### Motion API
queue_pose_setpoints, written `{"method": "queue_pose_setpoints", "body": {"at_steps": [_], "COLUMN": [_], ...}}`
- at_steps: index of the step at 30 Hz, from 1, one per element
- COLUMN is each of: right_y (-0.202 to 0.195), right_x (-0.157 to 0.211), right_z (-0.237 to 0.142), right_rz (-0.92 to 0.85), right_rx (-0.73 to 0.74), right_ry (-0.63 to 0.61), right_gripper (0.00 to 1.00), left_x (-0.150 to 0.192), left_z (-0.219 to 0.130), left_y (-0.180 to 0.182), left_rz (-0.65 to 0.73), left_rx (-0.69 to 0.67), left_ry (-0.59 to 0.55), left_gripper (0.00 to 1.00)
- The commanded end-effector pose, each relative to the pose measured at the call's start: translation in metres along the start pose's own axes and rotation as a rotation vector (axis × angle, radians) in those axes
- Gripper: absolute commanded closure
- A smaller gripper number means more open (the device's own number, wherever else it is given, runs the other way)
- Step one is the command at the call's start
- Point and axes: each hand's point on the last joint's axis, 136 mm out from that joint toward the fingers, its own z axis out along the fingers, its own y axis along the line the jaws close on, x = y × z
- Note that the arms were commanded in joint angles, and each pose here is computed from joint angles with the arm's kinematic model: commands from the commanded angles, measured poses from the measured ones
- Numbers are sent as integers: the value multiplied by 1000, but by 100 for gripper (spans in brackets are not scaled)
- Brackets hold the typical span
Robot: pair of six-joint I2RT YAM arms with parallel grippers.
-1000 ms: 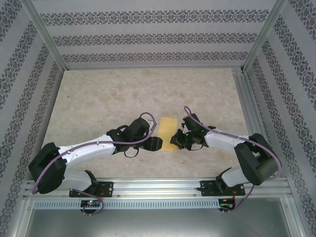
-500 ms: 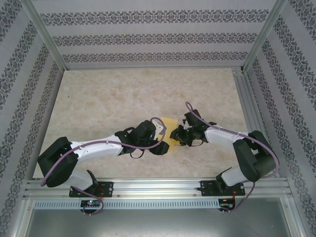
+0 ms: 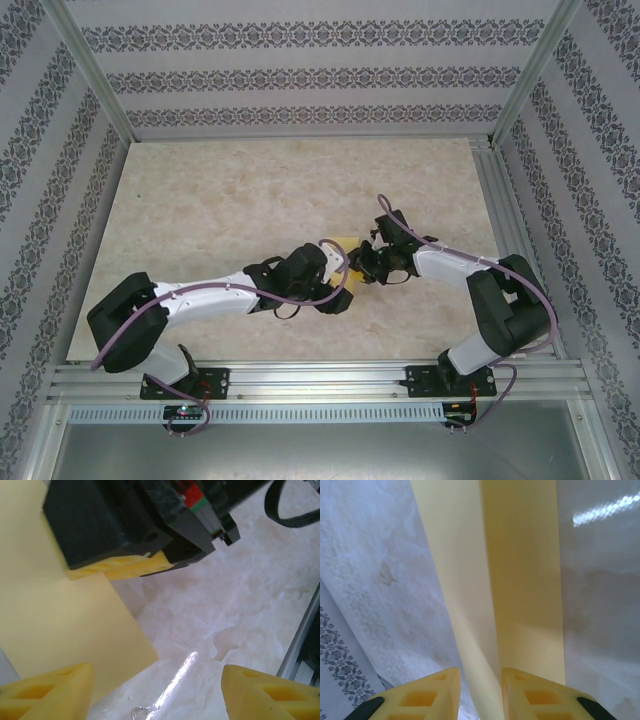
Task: Fold a paper plane with a square sheet of paper (fold left side to right side)
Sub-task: Fold the triangle a second time at the center of the table.
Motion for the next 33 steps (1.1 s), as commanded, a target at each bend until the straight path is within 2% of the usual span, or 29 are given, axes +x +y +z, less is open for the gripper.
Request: {"method": "queue_pose_setpoints", "body": {"at_steps": [1,11,21,26,33], "right_y": [10,10,8,6,5], "right_x": [-7,-8,-9,-9,-9], "right_z": [-2,0,0,1,1], "right_rz": [-4,5,10,9,4], "right_rx": [-26,-27,-22,-15,-8], "right_ry": [6,16,11,10,10], "right_gripper": [72,73,73,73,73], "left_x": [-13,-8,9,14,17], "left_z": [6,23,39,39,33], "left_y": [-8,2,2,4,8], "left_rz": [86,145,196,197,204], "left_rx": [-34,-176,-223,-236,-252], "left_ry": [-36,2,80,97,104], "left_gripper": [30,31,33,42,64]}}
